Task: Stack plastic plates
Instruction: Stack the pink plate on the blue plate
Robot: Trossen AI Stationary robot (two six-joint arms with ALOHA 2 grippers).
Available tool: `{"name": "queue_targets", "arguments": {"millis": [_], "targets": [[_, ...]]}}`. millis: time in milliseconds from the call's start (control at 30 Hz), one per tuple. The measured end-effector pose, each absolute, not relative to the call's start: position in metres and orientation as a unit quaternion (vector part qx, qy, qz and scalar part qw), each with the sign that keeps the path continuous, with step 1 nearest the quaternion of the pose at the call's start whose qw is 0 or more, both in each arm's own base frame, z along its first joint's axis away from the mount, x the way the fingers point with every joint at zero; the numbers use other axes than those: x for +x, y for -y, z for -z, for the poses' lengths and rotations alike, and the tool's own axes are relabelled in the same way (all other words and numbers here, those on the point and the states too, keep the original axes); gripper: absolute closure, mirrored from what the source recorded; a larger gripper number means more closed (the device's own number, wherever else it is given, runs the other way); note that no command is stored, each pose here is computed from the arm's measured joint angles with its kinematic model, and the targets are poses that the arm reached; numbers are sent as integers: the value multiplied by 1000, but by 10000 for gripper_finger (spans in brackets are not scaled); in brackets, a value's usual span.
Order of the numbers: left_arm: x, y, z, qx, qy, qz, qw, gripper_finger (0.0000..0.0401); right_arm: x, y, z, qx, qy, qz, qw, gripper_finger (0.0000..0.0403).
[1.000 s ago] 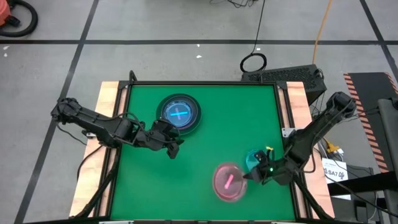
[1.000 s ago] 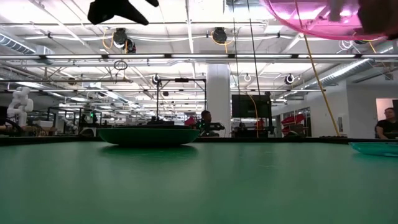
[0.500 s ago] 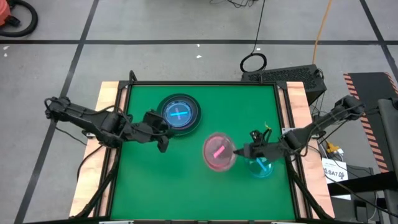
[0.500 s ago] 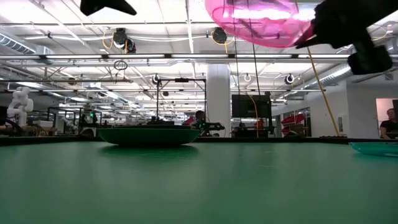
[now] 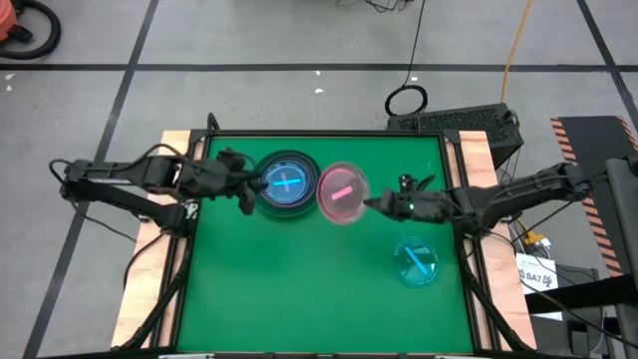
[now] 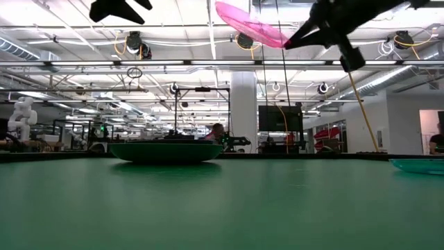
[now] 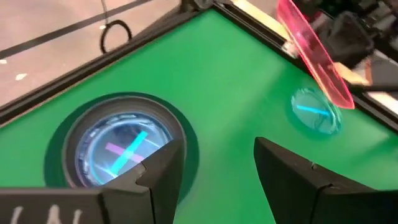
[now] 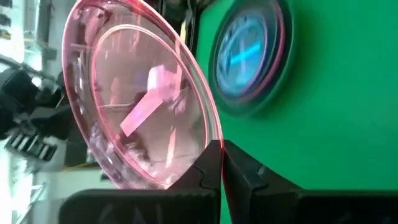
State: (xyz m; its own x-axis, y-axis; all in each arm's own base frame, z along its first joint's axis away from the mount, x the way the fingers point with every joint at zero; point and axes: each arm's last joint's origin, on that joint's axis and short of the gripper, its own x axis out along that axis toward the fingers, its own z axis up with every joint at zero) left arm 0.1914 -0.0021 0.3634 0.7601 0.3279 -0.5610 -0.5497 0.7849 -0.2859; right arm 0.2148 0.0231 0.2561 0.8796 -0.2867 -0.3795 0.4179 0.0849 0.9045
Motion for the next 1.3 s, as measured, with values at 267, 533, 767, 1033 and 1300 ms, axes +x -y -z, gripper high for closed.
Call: {"name": "queue_targets", "arguments": {"millis": [267, 533, 767, 1033, 1300], "targets": [[205, -16, -374, -213, -203, -186, 937, 199, 233, 2, -278, 567, -49, 299, 766, 403], [223, -28, -371, -192, -193, -173, 946, 199, 262, 17, -296, 495, -41, 332, 802, 403], [232, -33, -376, -213, -145, -174, 950, 199, 279, 26, -310, 439, -49, 337, 831, 403], [236, -40, -372, -222, -144, -206, 942, 199, 282, 34, -323, 391, -43, 335, 856, 403], [250, -46, -364, -233, -142, -231, 934, 202, 283, 36, -326, 357, -43, 328, 874, 403]]}}
